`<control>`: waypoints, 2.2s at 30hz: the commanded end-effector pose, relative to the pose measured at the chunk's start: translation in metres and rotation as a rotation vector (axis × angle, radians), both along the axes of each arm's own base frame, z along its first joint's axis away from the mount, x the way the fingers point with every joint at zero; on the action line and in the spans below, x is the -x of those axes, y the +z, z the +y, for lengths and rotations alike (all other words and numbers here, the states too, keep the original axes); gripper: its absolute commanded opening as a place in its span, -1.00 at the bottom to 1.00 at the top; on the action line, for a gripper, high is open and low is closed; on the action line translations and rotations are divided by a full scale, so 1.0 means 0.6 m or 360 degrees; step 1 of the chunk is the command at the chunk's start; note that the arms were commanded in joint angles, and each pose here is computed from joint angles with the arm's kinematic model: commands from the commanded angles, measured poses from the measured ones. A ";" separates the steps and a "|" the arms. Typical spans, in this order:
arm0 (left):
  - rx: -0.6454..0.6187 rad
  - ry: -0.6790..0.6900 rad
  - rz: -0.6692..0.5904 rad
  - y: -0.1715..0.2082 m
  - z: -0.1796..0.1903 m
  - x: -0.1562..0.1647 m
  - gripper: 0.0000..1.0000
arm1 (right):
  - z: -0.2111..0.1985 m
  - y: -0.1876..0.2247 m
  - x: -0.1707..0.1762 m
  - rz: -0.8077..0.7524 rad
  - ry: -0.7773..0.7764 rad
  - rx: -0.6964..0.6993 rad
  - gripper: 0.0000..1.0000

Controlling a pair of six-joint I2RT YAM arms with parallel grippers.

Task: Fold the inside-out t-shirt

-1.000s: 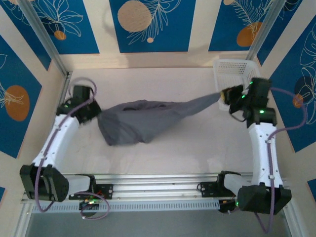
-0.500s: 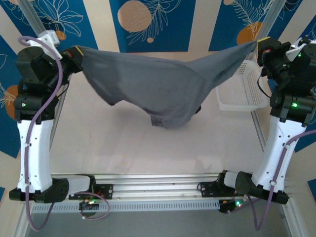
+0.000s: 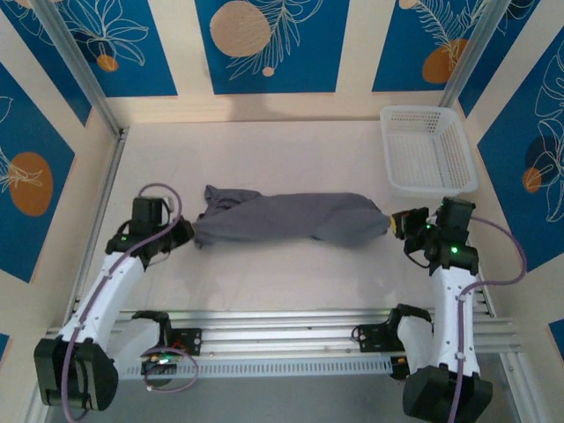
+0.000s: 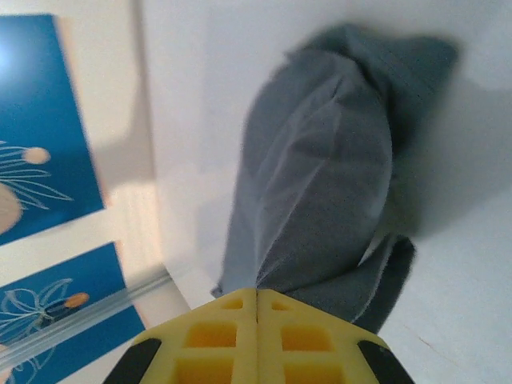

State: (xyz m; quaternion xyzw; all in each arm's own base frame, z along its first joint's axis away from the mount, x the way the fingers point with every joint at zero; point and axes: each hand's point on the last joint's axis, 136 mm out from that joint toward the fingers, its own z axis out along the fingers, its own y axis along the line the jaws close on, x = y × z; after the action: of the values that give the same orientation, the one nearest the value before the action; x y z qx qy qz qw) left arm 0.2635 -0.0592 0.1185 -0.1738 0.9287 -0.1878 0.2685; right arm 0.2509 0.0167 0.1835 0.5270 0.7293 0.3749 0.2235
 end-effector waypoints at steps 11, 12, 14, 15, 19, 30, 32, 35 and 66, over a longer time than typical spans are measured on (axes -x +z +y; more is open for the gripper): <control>-0.0527 0.0191 0.0362 -0.026 0.071 0.008 -0.57 | 0.031 0.072 -0.043 -0.0154 0.0196 0.0108 -1.00; -0.0618 0.0234 0.0396 -0.020 0.076 0.027 -0.63 | 0.032 0.068 -0.042 -0.0146 0.0196 0.0109 -1.00; -0.0715 0.0320 0.0485 -0.020 0.074 0.069 -0.65 | 0.036 0.062 -0.044 -0.0139 0.0199 0.0107 -1.00; -0.0709 0.0329 0.0516 -0.025 0.066 0.084 -0.65 | 0.038 0.058 -0.045 -0.0132 0.0202 0.0102 -1.00; -0.0569 0.0322 0.0560 -0.065 0.024 0.117 -0.61 | 0.047 0.053 -0.052 -0.0114 0.0233 0.0098 -1.00; -0.0486 0.0273 0.0663 -0.134 -0.023 0.098 -0.36 | 0.056 0.051 -0.051 -0.0092 0.0273 0.0122 -1.00; -0.0511 0.0285 0.0660 -0.140 -0.019 0.096 -0.36 | 0.055 0.053 -0.048 -0.0100 0.0268 0.0127 -1.00; -0.0512 0.0275 0.0672 -0.147 -0.022 0.095 -0.37 | 0.055 0.053 -0.047 -0.0098 0.0268 0.0134 -1.00; 0.0030 0.0127 -0.1336 0.738 0.037 -0.213 -1.00 | -0.057 0.662 -0.164 -0.1137 -0.0070 0.0740 -1.00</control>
State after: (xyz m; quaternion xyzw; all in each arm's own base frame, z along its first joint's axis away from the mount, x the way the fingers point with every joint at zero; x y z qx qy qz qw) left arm 0.3725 -0.0109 0.5701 -0.1897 0.6991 -0.1927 0.6620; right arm 0.3314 -0.0068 0.6028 0.2932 0.6300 0.3744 0.6140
